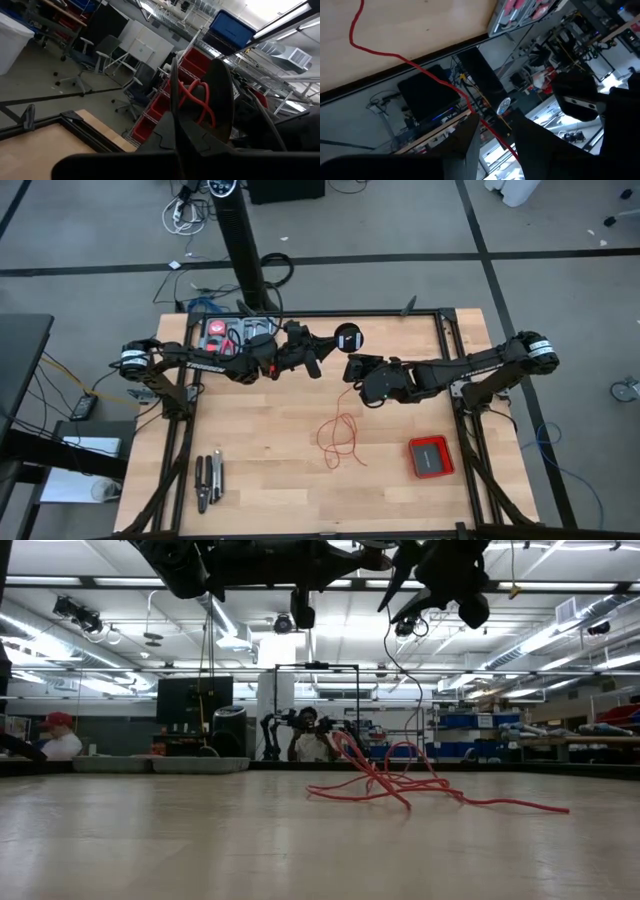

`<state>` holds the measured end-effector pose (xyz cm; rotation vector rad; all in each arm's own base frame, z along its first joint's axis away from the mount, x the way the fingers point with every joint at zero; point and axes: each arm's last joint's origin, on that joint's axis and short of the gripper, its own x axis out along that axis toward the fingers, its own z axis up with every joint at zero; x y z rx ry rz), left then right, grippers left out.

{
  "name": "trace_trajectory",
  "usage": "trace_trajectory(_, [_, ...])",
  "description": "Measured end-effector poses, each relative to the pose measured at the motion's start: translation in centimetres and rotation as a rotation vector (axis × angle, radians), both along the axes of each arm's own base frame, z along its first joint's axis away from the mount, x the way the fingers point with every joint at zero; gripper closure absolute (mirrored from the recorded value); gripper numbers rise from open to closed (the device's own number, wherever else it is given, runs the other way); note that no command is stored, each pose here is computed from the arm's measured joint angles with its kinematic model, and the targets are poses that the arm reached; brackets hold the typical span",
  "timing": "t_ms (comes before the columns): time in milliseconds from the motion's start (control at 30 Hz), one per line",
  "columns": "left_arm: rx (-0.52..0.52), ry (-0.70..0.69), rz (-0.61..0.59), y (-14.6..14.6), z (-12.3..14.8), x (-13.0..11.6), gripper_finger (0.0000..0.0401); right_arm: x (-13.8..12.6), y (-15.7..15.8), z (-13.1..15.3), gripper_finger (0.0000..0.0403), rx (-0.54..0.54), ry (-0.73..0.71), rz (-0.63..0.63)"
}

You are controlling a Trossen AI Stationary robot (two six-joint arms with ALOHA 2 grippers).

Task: Coil cords
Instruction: Coil the red wire onto the spool

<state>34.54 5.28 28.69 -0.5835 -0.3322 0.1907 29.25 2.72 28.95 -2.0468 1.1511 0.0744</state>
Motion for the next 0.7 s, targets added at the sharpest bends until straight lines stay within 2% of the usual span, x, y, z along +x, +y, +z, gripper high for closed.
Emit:
trace_trajectory(333, [0.004,-0.003,-0.006,-0.03,0.03,0.0,0.0401,-0.07,-0.89,-0.15,0.0299,-0.016,0.038,-0.022])
trace_trajectory(433, [0.006,-0.002,-0.012,-0.13,0.03,0.01,0.0401,-0.07,-0.89,-0.16,0.0328,-0.008,0.03,-0.027])
trace_trajectory(567, [0.011,-0.001,-0.011,-0.15,0.03,0.02,0.0401,-0.1,-0.5,-0.16,0.0386,0.015,0.002,-0.03])
trace_trajectory(700, [0.012,0.0,-0.011,-0.15,0.03,0.02,0.0401,-0.11,-0.46,-0.17,0.0395,0.045,-0.034,-0.048])
